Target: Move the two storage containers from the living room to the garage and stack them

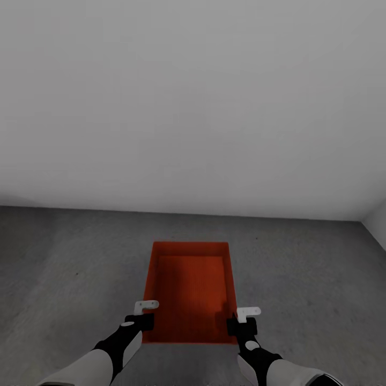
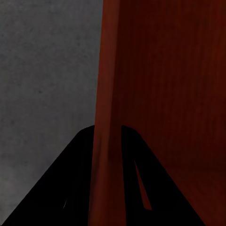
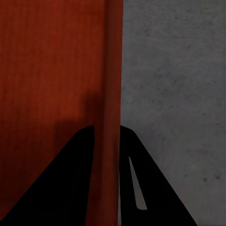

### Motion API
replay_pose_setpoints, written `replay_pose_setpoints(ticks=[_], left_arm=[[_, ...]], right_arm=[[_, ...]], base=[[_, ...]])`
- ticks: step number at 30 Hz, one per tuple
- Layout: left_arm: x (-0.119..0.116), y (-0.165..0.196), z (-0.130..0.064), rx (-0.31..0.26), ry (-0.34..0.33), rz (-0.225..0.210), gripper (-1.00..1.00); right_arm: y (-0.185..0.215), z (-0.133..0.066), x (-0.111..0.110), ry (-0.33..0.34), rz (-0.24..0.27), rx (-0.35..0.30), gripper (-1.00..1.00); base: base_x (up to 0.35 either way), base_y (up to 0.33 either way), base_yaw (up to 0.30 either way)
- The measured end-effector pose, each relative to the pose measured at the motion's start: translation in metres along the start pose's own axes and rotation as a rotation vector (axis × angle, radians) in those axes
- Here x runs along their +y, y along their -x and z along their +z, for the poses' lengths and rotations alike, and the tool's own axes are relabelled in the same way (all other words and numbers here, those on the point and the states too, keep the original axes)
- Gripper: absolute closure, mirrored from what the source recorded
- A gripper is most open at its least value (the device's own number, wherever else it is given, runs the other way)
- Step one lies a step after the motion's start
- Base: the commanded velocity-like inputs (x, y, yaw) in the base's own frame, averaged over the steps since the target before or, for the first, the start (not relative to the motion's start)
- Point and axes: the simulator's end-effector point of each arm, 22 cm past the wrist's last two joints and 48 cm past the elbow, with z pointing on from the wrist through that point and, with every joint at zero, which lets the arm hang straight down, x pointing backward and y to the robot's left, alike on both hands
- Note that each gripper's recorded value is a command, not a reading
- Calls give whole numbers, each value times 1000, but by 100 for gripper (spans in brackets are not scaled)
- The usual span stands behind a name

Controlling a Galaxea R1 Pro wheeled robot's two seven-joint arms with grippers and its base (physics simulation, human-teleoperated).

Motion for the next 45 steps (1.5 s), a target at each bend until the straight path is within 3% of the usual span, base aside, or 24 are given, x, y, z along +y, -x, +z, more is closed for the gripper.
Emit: replay_pose_setpoints(ticks=[45], left_arm=[[1, -37, 17, 71, 5, 4, 100]], right_arm=[[-39, 8, 3, 3, -4, 71, 100]], base=[[0, 0, 0]])
